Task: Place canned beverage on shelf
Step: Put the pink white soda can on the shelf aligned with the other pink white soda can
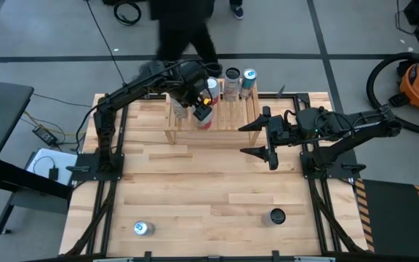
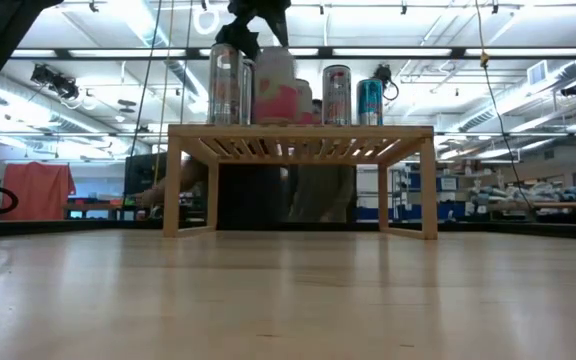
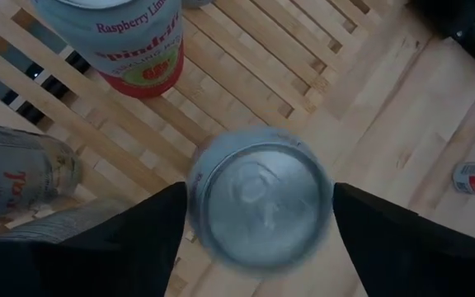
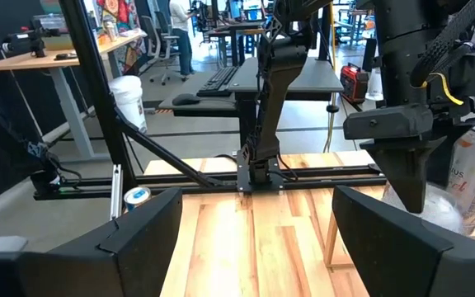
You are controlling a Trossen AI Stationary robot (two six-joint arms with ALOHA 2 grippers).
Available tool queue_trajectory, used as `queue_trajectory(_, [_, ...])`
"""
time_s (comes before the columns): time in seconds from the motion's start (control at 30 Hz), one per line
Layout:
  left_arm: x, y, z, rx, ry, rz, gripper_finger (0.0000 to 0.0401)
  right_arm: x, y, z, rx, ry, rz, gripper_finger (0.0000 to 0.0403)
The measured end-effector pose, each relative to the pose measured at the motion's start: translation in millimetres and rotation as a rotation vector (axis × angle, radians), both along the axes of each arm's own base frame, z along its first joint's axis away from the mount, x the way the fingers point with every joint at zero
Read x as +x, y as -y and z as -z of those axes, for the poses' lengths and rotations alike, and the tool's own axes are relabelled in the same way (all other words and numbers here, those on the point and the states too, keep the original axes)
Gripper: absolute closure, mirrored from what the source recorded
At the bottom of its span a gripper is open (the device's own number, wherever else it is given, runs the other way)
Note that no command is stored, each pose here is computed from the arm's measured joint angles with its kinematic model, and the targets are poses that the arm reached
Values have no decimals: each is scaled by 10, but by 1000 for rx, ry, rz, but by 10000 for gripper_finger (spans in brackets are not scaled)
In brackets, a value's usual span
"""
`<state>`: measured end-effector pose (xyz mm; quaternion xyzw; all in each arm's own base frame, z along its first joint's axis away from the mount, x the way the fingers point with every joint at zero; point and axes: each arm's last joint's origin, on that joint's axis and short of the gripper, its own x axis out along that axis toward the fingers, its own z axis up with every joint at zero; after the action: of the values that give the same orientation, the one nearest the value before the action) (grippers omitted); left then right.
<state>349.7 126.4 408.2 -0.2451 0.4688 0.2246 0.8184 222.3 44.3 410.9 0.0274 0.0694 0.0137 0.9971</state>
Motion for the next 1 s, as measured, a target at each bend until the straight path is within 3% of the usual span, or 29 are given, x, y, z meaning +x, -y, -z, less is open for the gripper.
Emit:
queue_trajectory(0.43, [11, -9, -2, 9, 9, -23, 86, 0, 0, 0, -5, 0, -1, 79])
queue_trajectory(1.0, [-32, 13, -140, 90, 54, 57, 86, -1, 0, 5, -61, -3, -8, 79])
